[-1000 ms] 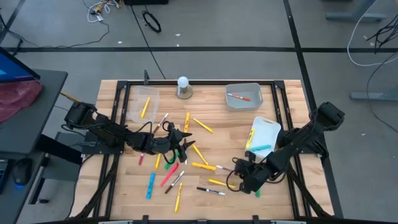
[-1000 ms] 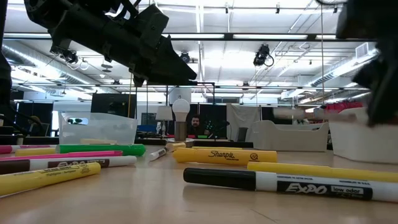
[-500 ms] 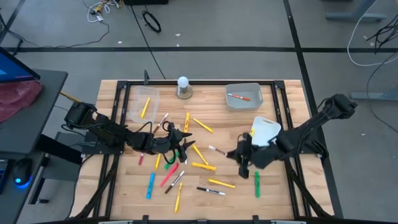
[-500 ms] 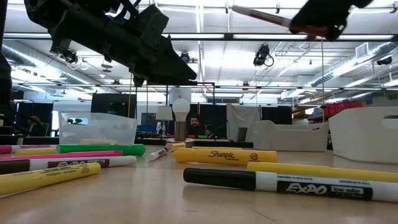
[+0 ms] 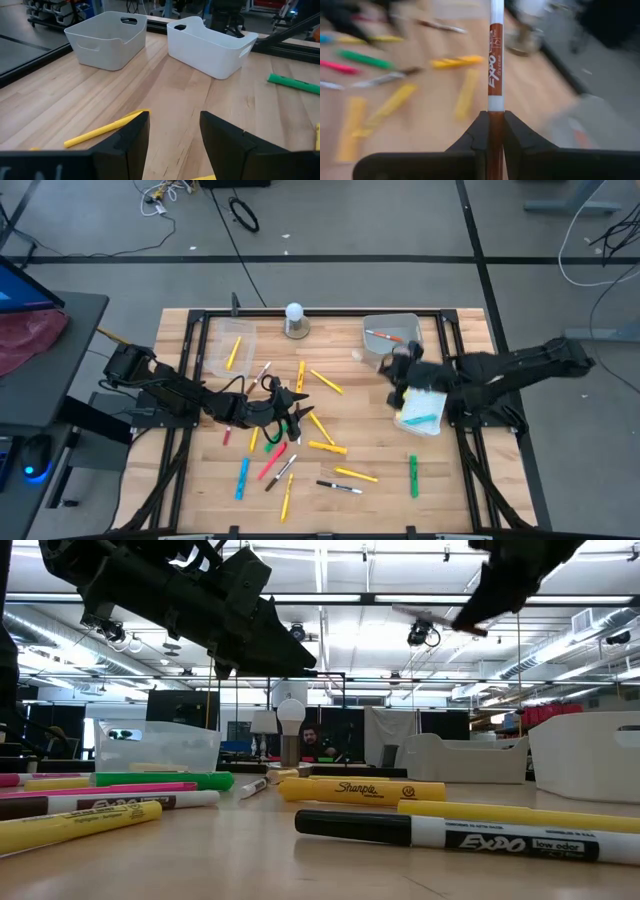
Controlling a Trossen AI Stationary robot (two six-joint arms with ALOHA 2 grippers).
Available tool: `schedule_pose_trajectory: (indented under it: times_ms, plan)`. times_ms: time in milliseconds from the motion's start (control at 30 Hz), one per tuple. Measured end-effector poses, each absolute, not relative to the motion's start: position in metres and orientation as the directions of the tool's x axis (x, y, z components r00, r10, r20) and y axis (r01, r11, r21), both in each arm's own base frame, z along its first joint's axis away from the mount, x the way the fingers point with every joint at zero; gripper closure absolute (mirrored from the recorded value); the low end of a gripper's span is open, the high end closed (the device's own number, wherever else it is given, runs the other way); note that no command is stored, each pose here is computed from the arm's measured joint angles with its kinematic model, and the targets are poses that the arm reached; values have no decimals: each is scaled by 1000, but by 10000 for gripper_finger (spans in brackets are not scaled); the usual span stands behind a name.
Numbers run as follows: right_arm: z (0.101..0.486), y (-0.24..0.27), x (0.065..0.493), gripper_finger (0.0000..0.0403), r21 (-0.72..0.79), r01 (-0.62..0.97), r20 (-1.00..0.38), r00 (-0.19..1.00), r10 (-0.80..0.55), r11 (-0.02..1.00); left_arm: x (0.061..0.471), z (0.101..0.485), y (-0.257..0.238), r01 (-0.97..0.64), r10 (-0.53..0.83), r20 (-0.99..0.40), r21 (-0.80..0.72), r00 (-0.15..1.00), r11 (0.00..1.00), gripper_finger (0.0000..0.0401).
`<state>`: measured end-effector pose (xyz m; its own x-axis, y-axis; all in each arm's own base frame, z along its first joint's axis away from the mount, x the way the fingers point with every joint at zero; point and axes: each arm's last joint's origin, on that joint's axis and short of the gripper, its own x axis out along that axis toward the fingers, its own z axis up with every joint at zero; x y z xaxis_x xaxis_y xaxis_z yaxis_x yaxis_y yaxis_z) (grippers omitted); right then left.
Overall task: Pick & Place Markers
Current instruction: Put the right light brown marker pen into the gray bin
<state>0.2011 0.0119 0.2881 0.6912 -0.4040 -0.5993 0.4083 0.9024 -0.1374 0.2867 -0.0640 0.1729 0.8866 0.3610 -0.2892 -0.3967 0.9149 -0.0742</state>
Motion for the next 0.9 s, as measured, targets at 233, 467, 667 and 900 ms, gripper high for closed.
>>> schedule_pose_trajectory:
  times_ms: [233, 467, 667, 900]
  plan:
    - [298, -49, 183, 378, -334, 500, -722, 410, -557, 799, 288, 173, -59, -413, 377, -289, -76, 880, 907, 220]
    - [288, -101, 168, 378, -471, 393, -807, 169, -565, 790, 288, 173, -58, -415, 378, -289, -76, 879, 907, 220]
    - [268, -139, 167, 378, -513, 264, -845, 16, -535, 817, 288, 173, -59, -414, 378, -289, -76, 880, 907, 220]
    - [232, -169, 183, 375, -482, 47, -874, -84, -478, 875, 288, 173, -59, -414, 377, -289, -76, 880, 907, 220]
